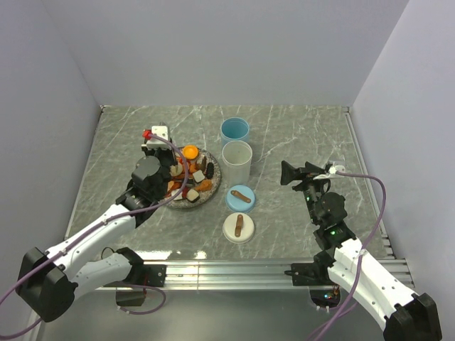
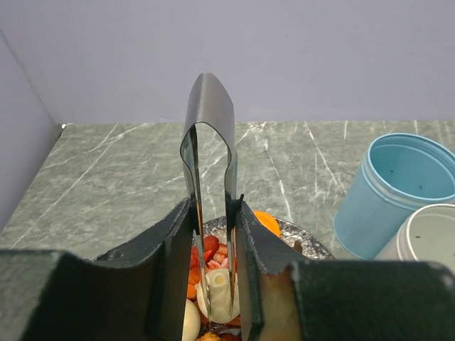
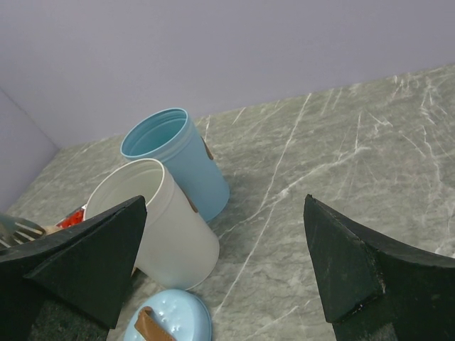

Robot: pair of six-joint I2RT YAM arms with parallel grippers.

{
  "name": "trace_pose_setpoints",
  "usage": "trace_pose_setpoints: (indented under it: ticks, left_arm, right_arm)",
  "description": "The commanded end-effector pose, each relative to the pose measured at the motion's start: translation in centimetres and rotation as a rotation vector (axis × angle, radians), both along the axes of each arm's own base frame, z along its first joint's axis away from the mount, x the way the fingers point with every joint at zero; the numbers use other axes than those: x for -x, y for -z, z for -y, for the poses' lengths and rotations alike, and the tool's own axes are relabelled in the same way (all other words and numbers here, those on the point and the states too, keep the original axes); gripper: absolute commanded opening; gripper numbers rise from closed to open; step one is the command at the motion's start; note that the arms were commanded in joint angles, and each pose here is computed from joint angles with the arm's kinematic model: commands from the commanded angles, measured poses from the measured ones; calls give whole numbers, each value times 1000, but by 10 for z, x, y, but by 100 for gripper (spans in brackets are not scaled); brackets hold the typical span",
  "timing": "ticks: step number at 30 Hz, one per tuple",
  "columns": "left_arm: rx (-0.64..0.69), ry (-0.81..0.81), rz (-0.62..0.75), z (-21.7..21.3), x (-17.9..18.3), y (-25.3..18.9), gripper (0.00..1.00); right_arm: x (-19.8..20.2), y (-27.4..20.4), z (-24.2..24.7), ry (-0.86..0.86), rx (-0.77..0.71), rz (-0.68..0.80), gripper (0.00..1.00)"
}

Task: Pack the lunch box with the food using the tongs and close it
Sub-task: Pick up the food using the clamp

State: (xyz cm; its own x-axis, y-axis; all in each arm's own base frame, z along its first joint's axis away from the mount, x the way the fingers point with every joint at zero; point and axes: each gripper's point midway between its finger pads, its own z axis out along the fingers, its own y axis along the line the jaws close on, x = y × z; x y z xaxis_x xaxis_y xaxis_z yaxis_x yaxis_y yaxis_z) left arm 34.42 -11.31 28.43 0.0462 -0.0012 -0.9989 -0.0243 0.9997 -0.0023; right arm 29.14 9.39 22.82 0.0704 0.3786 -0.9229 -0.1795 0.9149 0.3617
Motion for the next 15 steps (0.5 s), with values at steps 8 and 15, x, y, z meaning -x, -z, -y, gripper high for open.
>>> trace_pose_setpoints:
  ticks: [8, 15]
  left_arm:
    - [61, 128, 124, 26, 14, -68, 9]
    - [42, 254, 166, 69, 26, -109, 8]
  right_arm:
    - [1, -8, 4, 11, -7, 37, 98]
    - [1, -8, 5, 21, -14, 38, 98]
